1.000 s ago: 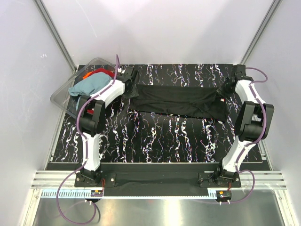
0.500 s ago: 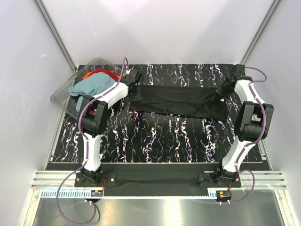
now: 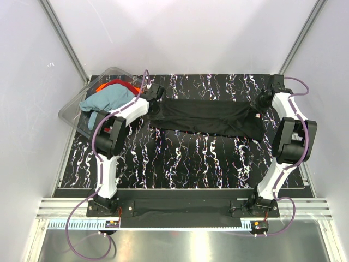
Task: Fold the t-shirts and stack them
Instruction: Fold the tshirt
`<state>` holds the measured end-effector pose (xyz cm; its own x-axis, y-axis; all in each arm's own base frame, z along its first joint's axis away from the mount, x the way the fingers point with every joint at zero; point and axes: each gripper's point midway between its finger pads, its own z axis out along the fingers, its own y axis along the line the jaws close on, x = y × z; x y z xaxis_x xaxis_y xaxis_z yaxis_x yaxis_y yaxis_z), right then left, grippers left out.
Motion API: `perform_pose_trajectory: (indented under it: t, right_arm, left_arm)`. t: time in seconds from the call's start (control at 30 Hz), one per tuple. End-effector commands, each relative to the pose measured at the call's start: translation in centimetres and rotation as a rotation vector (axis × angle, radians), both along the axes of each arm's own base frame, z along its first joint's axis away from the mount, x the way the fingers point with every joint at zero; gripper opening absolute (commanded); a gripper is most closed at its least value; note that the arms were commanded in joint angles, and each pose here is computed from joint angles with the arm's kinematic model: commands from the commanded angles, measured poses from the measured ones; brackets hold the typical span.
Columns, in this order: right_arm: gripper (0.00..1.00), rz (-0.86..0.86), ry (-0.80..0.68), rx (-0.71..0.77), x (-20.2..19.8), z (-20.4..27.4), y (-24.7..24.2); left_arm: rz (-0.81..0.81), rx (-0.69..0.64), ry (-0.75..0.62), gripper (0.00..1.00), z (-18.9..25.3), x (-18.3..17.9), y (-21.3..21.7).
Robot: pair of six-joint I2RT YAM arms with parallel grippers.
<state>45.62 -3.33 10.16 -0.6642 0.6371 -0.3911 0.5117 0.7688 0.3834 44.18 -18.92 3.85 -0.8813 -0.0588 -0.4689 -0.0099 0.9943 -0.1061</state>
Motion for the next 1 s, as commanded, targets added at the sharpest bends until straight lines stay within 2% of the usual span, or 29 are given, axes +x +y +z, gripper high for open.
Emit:
perform_pose_trajectory:
  t: [0.0, 0.3, 0.4, 0.57, 0.63, 0.83, 0.97]
  right_arm:
    - [0.00, 0.025, -0.028, 0.002, 0.7, 0.2, 0.4]
    - [0.00, 0.028, -0.023, 0.003, 0.7, 0.0, 0.4]
    - [0.00, 0.031, -0.022, 0.007, 0.8, -0.1, 0.4]
    - [0.00, 0.033, -0.027, 0.005, 0.8, 0.1, 0.4]
    - [0.00, 0.032, -0.031, 0.005, 0.9, 0.2, 0.4]
    - [0.00, 0.034, -0.037, 0.012, 1.0, 0.5, 0.5]
    - [0.00, 0.043, -0.039, 0.011, 1.0, 0.5, 0.6]
  left_arm:
    - [-0.027, -0.020, -0.034, 0.30, 0.4, 0.7, -0.6]
    - [-0.178, 0.015, -0.091, 0.29, 2.7, 0.3, -1.8]
    - [-0.236, 0.028, -0.106, 0.20, 3.1, 0.6, -2.0]
    - [-0.332, 0.096, -0.137, 0.23, 4.0, 0.9, -1.3]
    - [-0.358, 0.115, -0.147, 0.29, 4.2, 1.1, -1.2]
    - [-0.387, 0.149, -0.126, 0.29, 3.1, 1.5, -1.0]
    - [-0.375, 0.191, -0.117, 0.33, 2.3, 1.9, -0.3]
